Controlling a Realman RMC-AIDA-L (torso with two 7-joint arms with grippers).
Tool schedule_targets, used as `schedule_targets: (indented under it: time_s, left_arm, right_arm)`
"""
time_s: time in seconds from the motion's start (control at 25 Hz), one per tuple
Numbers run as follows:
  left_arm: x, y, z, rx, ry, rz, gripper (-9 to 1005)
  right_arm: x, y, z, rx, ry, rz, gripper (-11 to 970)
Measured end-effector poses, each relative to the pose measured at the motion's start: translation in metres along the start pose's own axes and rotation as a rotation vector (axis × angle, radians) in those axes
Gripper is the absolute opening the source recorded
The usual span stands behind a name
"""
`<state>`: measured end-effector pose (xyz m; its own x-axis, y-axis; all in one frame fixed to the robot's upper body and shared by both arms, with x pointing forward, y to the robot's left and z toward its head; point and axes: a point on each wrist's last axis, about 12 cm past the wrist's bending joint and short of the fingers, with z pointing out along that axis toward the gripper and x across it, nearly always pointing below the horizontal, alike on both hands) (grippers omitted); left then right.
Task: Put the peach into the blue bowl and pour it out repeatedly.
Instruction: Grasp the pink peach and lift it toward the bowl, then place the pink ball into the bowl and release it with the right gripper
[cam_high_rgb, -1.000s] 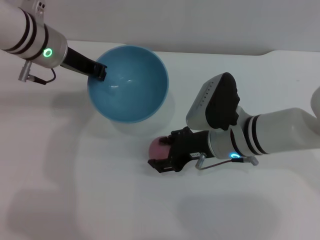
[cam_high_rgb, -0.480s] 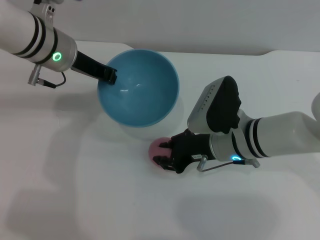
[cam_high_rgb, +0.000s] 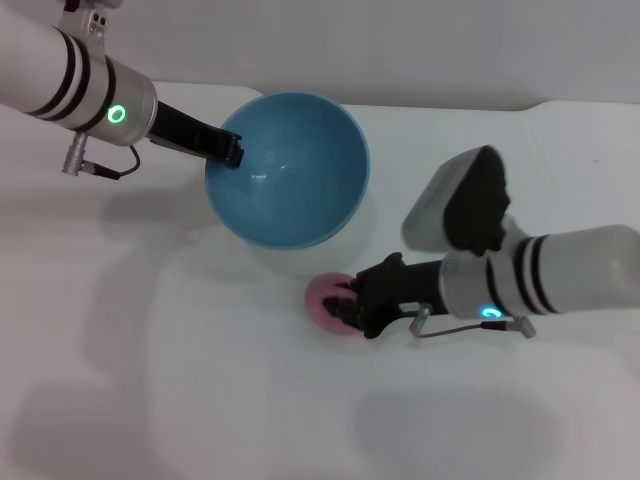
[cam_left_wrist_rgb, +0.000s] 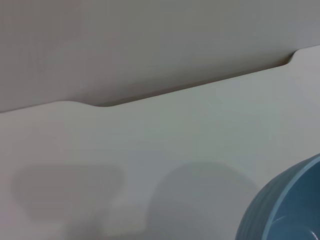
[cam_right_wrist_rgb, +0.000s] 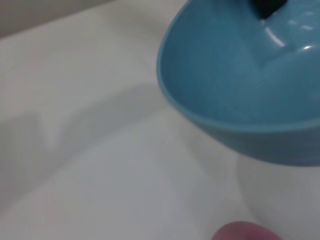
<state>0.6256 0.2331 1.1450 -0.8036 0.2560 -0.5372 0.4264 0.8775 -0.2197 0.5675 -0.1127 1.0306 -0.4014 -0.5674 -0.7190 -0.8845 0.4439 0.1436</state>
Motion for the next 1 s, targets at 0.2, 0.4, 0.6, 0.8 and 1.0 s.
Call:
schedule_targets:
  time_s: [0.2,0.4,0.6,0.8,1.0]
  left_arm:
    - [0.0,0.0,0.0,-0.002,-0.001,-0.005,-1]
    - [-0.001,0.0,0.0,-0.005,-0.003,-0.021,-1]
    - [-0.004,-0.003,0.006,-0.016,-0.027,-0.016,-1]
    - [-0.002,-0.026,0.028,0.006,0.054,0.071,-1]
    - [0.0,-0.05,0.043,0.052,0.109,0.14,-1]
  right_arm:
    - [0.002,-0.008,-0.013,-0.019,-0.072,0.073,188]
    - [0.021,-0.03,-0.049,0.005,-0.243,0.194,151]
    - [0.045,-0.049,-0.102,0.055,-0.472,0.299,106]
    - [0.061,-0.049,-0.146,0.074,-0.658,0.302,65]
    - [0.054,-0.039,-0.174,0.018,-0.773,0.206,53]
